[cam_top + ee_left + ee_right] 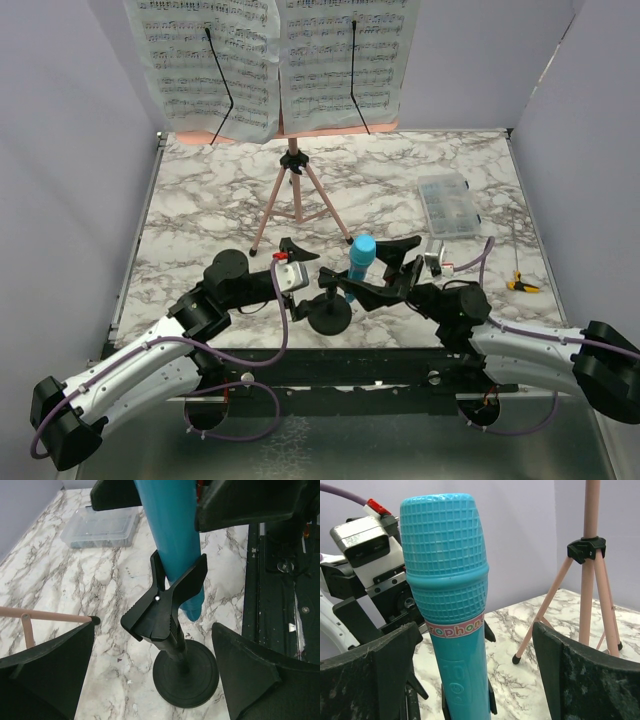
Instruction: Set up the instrument practice props
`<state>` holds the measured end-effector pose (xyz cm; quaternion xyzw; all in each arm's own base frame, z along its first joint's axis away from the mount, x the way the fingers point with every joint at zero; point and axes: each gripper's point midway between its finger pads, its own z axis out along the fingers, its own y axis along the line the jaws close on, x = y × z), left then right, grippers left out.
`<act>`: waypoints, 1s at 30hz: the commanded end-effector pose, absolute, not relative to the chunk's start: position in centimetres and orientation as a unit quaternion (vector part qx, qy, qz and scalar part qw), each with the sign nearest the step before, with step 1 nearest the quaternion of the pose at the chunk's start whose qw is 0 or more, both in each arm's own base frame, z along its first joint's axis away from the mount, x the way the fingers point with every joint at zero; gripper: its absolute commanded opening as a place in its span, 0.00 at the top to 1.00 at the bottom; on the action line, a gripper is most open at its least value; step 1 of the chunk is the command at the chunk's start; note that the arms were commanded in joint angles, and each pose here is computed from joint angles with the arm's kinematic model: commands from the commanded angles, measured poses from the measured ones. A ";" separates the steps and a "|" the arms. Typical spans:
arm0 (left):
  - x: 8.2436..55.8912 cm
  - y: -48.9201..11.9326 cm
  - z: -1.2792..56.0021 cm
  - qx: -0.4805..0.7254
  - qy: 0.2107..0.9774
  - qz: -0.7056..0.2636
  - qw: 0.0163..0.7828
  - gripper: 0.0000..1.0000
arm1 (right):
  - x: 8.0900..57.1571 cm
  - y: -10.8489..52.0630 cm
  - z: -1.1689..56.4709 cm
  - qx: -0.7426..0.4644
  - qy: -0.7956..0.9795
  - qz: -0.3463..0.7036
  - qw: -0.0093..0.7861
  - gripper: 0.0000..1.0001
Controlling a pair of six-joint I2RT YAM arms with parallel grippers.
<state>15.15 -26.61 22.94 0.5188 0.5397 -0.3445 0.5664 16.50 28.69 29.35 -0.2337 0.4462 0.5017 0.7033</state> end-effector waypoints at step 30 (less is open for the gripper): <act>21.5 -21.6 27.3 0.167 0.670 -0.332 0.643 0.01 | 16.1 22.6 22.2 -0.207 0.642 0.403 0.618 0.00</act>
